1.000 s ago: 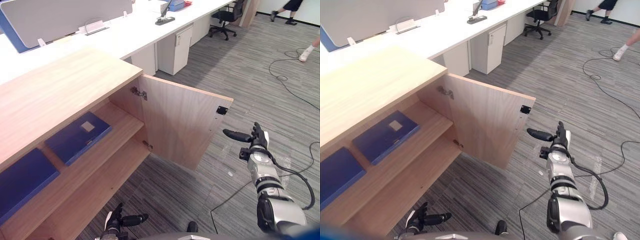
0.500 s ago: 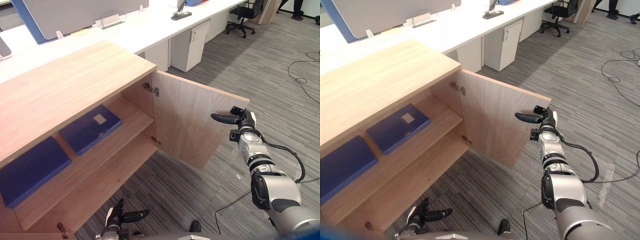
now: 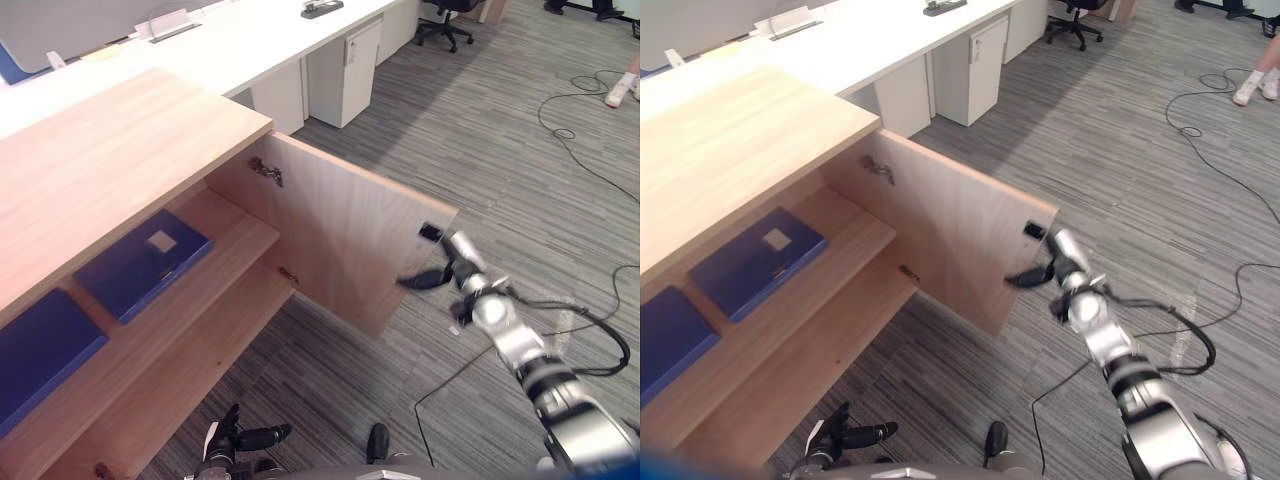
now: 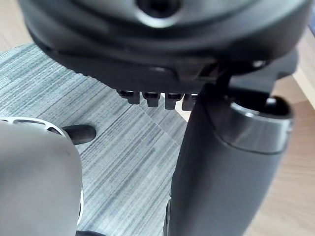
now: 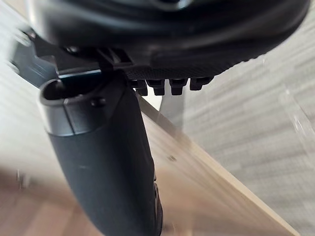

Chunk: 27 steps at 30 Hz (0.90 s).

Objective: Walk over to the cabinet, pick up the folder, carry it to the office cabinet, place the folder inside the office cabinet, then close the office cabinet door

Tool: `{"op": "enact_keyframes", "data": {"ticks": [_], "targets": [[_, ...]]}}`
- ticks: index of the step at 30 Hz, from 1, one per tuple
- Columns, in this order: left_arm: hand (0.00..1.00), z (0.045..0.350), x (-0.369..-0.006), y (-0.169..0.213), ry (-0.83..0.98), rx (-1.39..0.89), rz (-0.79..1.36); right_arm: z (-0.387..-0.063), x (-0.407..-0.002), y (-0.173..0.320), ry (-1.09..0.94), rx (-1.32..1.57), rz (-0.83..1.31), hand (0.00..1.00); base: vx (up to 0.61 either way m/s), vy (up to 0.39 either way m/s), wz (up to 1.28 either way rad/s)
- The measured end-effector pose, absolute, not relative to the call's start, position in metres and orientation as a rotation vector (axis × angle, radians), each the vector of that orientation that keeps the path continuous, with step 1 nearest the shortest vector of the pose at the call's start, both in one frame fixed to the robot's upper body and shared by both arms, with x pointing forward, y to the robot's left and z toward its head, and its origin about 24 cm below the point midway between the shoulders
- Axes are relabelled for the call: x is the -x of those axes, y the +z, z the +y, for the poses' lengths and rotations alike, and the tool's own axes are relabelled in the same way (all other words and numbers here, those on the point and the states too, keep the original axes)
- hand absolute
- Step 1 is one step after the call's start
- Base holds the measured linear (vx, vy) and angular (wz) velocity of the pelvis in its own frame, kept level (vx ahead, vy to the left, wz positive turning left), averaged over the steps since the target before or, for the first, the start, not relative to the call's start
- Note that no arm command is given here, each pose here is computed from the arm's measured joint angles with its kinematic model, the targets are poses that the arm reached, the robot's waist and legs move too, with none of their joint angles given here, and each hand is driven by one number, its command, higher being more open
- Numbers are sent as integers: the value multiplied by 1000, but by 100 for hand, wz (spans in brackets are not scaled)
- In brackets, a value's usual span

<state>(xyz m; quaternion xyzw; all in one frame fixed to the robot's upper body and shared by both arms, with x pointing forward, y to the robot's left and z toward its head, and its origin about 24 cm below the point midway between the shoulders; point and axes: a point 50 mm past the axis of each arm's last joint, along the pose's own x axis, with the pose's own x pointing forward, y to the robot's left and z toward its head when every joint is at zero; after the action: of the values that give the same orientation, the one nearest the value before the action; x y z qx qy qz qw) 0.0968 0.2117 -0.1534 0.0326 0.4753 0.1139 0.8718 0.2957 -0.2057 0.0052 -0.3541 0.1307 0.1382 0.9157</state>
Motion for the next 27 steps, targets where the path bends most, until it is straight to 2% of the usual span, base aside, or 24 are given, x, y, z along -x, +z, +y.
{"op": "enact_keyframes", "data": {"ticks": [2, 4, 8, 12, 16, 22, 27], "targets": [[100, 213, -99, -154, 227, -93, 1002, -173, -258, -31, 553, 707, 368, 100, 41, -101, 1], [100, 215, -98, -155, 232, -99, 1011, -145, -229, -47, 739, 656, 391, 100, 45, -67, 3], [100, 215, -96, -155, 234, -113, 1019, -98, -193, -63, 871, 464, 394, 100, 29, -19, 2], [100, 218, -90, -157, 257, -119, 1037, -95, -186, -66, 796, 403, 401, 100, -5, 35, 3], [100, 222, -85, -157, 276, -132, 1049, -106, -183, -70, 693, 410, 419, 100, -31, 18, 2], [100, 221, -84, -157, 278, -130, 1053, -110, -174, -86, 698, 469, 493, 100, -26, 12, 2], [100, 213, -85, -160, 291, -84, 1067, -122, -152, -122, 626, 427, 719, 100, 8, 53, 32]]}}
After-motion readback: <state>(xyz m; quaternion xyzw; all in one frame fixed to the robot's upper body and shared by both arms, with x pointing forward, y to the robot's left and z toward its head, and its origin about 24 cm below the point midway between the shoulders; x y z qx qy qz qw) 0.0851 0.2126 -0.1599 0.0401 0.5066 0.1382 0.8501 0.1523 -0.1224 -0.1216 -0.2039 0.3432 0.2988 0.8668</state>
